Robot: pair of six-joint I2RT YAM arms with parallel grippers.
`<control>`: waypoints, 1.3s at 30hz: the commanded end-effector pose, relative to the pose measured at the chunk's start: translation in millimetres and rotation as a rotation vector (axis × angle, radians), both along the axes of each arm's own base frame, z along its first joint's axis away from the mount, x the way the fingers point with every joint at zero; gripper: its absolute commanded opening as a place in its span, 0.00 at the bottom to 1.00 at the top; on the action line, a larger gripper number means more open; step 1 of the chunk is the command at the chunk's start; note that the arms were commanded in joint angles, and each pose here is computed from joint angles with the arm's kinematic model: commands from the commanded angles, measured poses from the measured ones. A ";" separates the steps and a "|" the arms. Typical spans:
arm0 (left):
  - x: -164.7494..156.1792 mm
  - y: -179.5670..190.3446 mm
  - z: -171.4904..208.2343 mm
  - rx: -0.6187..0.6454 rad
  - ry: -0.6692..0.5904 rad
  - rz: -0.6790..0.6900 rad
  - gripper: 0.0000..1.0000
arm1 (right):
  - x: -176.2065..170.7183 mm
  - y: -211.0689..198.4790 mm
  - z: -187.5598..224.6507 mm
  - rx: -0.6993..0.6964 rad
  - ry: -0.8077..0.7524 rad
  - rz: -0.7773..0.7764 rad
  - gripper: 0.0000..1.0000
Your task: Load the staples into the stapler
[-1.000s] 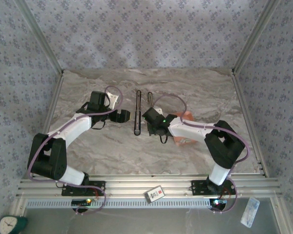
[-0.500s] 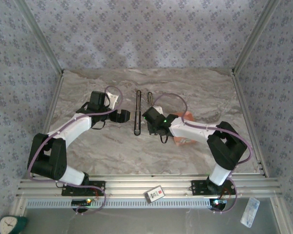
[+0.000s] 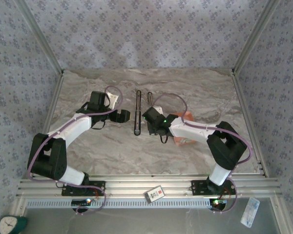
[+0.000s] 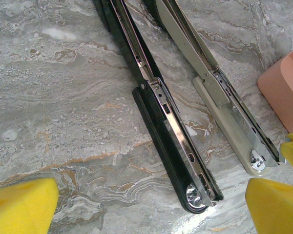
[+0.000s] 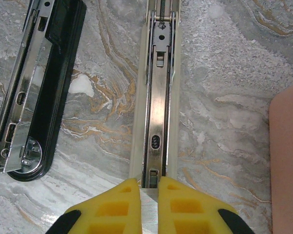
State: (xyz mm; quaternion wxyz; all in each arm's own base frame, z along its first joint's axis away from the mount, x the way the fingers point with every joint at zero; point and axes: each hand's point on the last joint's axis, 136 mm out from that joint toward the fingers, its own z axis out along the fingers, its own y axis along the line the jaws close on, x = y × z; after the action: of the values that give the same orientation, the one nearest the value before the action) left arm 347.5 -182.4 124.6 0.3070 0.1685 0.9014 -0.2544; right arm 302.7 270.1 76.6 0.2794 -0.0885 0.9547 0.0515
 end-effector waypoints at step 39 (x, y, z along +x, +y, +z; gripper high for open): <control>2.4 -3.7 19.6 -0.014 -0.040 -0.006 0.98 | -9.6 -11.4 -15.7 -0.076 0.016 -0.014 0.11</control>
State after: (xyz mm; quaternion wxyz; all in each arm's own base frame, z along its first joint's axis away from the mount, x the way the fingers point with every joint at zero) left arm 347.5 -182.4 124.6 0.3070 0.1685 0.9014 -0.2544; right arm 298.9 268.3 68.8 0.2752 -0.0946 0.9561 0.0347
